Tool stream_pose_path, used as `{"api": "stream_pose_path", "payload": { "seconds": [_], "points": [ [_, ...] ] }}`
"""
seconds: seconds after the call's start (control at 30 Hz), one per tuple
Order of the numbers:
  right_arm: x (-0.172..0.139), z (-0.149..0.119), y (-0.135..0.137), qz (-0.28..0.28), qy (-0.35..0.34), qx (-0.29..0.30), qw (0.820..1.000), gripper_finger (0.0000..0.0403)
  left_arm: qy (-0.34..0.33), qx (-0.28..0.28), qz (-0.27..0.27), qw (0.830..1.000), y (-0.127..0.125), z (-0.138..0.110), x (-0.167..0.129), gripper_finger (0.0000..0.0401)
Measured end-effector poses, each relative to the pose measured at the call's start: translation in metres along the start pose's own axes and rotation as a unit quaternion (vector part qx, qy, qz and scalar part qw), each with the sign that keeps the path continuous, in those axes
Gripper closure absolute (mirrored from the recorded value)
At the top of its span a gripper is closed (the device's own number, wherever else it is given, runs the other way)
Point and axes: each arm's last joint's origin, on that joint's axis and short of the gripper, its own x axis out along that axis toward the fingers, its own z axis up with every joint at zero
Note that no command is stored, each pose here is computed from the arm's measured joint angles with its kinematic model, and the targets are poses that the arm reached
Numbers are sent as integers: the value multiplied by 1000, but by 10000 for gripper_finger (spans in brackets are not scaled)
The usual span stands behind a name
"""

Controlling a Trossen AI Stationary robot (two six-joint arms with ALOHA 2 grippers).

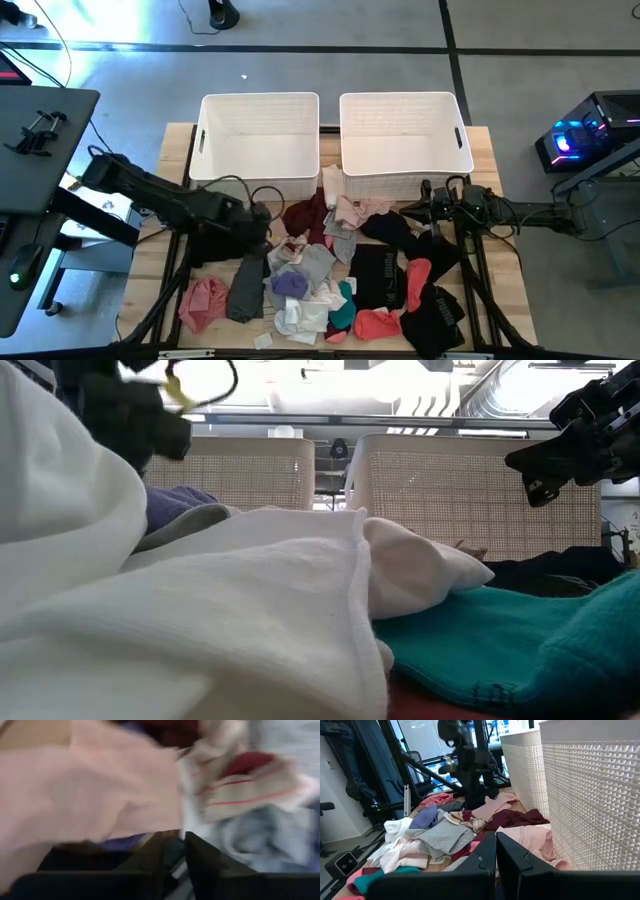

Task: Sort clothes
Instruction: Put the pink sock into the left white laundry bin

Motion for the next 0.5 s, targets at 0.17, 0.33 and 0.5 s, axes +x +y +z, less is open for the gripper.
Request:
{"api": "stream_pose_path", "payload": {
  "seconds": [0.17, 0.33, 0.5],
  "points": [
    [0, 0, 0, 0, 0, 0, 1000, 402, 21, -89, 79, 993, 7, -4, 15, 258],
    [0, 0, 0, 0, 0, 0, 1000, 402, -13, -90, 137, 986, 9, -3, 28, 232],
    [0, 0, 0, 0, 0, 0, 1000, 402, -8, -48, 151, 987, 9, 4, 46, 253]
  ]
}}
